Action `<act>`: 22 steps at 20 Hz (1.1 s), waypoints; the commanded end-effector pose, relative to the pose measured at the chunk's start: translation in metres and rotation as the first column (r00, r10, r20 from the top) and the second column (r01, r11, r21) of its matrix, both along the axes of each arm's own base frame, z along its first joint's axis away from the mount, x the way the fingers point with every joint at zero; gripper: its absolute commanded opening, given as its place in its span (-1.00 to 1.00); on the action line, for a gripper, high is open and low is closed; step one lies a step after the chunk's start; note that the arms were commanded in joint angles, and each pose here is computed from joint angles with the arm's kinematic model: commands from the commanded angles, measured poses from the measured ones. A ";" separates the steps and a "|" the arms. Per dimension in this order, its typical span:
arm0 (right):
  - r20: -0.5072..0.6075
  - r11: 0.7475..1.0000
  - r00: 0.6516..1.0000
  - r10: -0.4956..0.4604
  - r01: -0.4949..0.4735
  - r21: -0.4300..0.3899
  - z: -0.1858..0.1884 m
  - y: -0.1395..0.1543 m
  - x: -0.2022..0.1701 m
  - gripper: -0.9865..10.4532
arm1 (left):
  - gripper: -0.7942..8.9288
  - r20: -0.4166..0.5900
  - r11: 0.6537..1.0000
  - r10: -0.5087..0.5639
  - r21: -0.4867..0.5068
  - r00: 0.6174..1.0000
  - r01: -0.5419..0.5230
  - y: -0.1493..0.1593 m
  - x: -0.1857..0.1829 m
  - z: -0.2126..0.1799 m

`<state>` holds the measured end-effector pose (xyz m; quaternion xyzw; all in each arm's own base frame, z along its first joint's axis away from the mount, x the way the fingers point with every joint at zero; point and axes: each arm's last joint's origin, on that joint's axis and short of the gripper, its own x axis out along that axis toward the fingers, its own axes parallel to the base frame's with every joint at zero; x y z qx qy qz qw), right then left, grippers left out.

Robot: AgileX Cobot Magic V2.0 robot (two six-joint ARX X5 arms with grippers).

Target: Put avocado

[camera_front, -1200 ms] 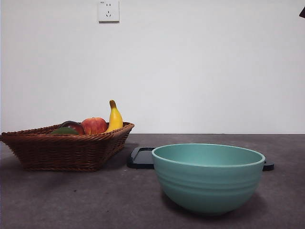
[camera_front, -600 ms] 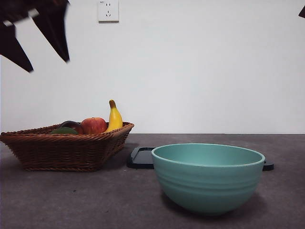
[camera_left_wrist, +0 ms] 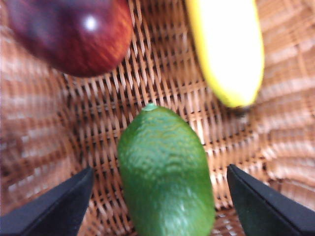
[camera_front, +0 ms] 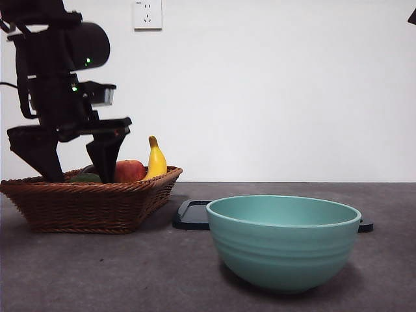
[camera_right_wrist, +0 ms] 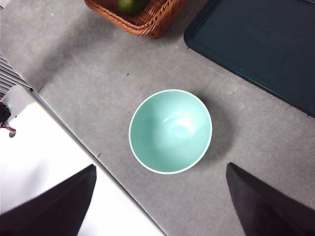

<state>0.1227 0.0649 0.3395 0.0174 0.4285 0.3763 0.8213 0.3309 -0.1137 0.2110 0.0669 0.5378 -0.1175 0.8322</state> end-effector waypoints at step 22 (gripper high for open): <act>0.035 0.997 0.997 -0.064 0.065 -0.043 0.005 -0.001 0.003 -0.09 | -0.42 0.214 0.845 -0.437 -0.236 0.874 0.480 -0.074 -0.112 0.106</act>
